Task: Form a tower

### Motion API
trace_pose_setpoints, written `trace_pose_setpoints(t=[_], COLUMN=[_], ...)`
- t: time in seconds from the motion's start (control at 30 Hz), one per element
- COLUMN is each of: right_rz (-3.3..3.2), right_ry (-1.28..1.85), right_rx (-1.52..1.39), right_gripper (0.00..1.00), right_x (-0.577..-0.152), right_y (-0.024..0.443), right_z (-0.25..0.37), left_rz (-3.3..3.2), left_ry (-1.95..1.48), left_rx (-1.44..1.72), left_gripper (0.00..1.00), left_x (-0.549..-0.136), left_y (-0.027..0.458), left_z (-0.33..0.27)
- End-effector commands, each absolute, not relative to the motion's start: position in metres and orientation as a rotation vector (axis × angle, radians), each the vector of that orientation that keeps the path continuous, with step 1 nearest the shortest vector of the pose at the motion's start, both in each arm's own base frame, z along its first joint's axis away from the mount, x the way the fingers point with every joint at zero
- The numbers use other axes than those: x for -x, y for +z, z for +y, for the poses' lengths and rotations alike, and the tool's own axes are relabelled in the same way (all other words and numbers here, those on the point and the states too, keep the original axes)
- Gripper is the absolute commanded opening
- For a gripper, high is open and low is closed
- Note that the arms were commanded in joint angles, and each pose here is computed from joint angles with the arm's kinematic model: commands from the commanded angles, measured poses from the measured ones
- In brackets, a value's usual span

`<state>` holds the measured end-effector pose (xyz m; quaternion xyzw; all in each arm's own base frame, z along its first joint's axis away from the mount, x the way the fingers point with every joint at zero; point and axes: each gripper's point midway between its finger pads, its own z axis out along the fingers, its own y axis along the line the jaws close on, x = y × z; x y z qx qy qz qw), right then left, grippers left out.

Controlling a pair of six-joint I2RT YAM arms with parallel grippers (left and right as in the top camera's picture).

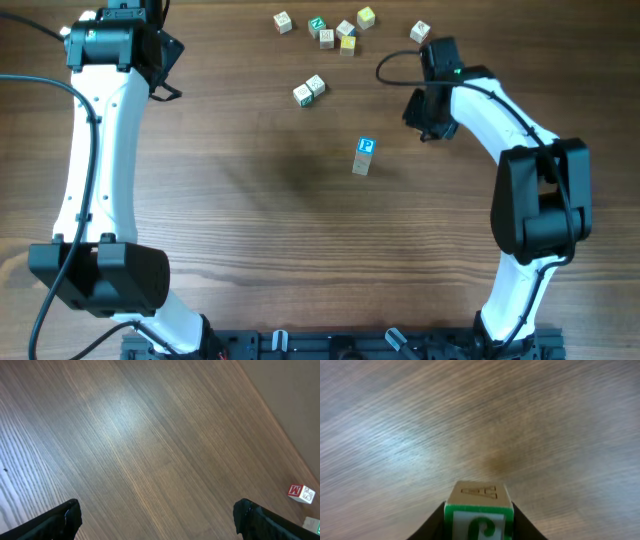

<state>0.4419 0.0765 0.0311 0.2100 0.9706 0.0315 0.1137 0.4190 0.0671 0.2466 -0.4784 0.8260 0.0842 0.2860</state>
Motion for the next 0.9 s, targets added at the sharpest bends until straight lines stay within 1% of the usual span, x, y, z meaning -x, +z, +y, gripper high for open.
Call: trace_pose_setpoints(t=[0.0, 0.07, 0.1, 0.17, 0.27, 0.3, 0.33, 0.37, 0.43, 0.47, 0.5, 0.6, 0.67, 0.77, 0.87], right_rz=[2.781, 2.765, 2.76, 2.739, 2.686, 2.673, 2.673, 2.676, 2.693, 2.711, 2.728, 2.779, 2.804, 2.845, 2.869], right_ry=[0.141, 0.156, 0.161, 0.185, 0.249, 0.273, 0.266, 0.229, 0.172, 0.126, 0.102, 0.06, 0.042, 0.057, 0.098], right_rx=[-0.545, -0.521, -0.51, -0.463, -0.388, -0.366, -0.382, -0.423, -0.391, -0.323, -0.296, -0.303, -0.303, -0.329, -0.4], right_gripper=[0.09, 0.08, 0.09, 0.08, 0.09, 0.09, 0.09, 0.09, 0.1, 0.14, 0.15, 0.14, 0.13, 0.13, 0.17], right_x=[-0.46, -0.452, -0.448, -0.431, -0.391, -0.374, -0.363, -0.352, -0.344, -0.343, -0.344, -0.351, -0.357, -0.356, -0.351], right_y=[0.104, 0.152, 0.164, 0.203, 0.259, 0.273, 0.278, 0.279, 0.269, 0.251, 0.236, 0.199, 0.181, 0.167, 0.165], right_z=[0.086, 0.091, 0.094, 0.104, 0.128, 0.138, 0.143, 0.146, 0.16, 0.178, 0.187, 0.201, 0.207, 0.214, 0.218], left_rz=[2.208, 2.208, 2.208, 2.208, 2.208, 2.208, 2.208, 2.208, 2.208, 2.208, 2.208, 2.208, 2.208, 2.208, 2.208], left_ry=[0.258, 0.258, 0.258, 0.258, 0.258, 0.258, 0.258, 0.258, 0.258, 0.258, 0.258, 0.258, 0.258, 0.258, 0.258], left_rx=[1.268, 1.268, 1.268, 1.268, 1.268, 1.268, 1.268, 1.268, 1.268, 1.268, 1.268, 1.268, 1.268, 1.268, 1.268], left_gripper=[1.0, 1.0, 1.0, 1.0, 1.0, 1.0, 1.0, 1.0, 1.0, 1.0, 1.0, 1.0, 1.0, 1.0, 1.0], left_x=[-0.42, -0.42, -0.42, -0.42, -0.42, -0.42, -0.42, -0.42, -0.42, -0.42, -0.42, -0.42, -0.42, -0.42, -0.42], left_y=[0.245, 0.245, 0.245, 0.245, 0.245, 0.245, 0.245, 0.245, 0.245, 0.245, 0.245, 0.245, 0.245, 0.245, 0.245], left_z=[0.071, 0.071, 0.071, 0.071, 0.071, 0.071, 0.071, 0.071, 0.071, 0.071, 0.071, 0.071, 0.071, 0.071, 0.071])
